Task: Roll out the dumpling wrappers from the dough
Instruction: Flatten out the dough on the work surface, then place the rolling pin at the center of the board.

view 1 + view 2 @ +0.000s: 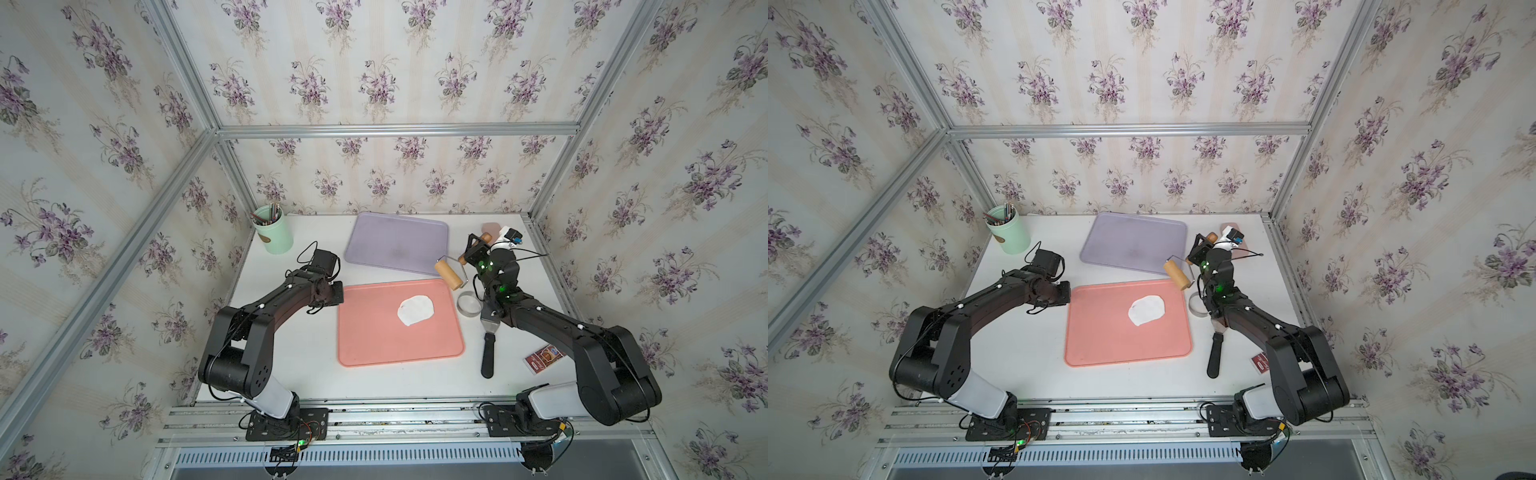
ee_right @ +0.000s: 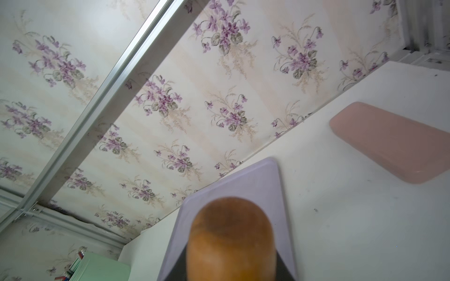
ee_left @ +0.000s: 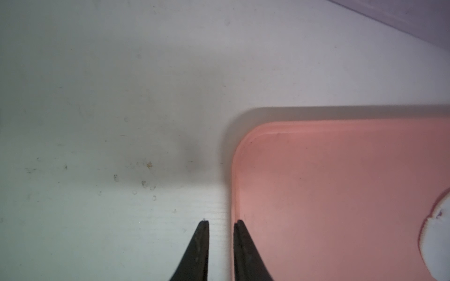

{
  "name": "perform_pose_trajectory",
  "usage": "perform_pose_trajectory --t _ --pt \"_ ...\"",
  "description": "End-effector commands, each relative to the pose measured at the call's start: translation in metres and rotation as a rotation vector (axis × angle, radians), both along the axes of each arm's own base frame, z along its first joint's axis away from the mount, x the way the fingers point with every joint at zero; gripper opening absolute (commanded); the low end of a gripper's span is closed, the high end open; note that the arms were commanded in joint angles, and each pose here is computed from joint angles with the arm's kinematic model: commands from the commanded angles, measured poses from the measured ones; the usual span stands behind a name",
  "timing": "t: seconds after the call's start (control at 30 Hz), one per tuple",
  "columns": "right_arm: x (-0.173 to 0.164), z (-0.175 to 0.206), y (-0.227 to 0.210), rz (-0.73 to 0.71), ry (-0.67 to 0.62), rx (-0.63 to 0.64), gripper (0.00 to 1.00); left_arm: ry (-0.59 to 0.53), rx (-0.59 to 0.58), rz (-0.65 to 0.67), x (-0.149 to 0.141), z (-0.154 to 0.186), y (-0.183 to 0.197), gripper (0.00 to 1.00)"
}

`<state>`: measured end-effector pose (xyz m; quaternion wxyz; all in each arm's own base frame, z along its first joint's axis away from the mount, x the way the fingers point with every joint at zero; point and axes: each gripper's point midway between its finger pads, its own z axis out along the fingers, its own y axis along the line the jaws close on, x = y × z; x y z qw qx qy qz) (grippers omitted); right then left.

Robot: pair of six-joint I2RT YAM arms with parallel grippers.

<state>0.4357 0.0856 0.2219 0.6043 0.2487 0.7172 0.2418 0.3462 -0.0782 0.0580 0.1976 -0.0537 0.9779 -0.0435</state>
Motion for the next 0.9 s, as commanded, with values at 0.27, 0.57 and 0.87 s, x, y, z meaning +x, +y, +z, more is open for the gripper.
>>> perform_pose_trajectory --t 0.27,0.57,0.87 --pt "0.047 -0.078 -0.088 -0.102 0.218 0.078 0.0 -0.05 -0.036 -0.038 0.008 0.012 -0.013 0.19" --pt "0.075 -0.128 -0.121 -0.169 0.296 0.173 0.0 -0.072 -0.039 -0.04 0.009 0.017 -0.014 0.19" --pt "0.064 -0.154 -0.133 -0.253 0.343 0.258 0.22 -0.081 -0.029 -0.032 0.008 0.015 -0.011 0.19"
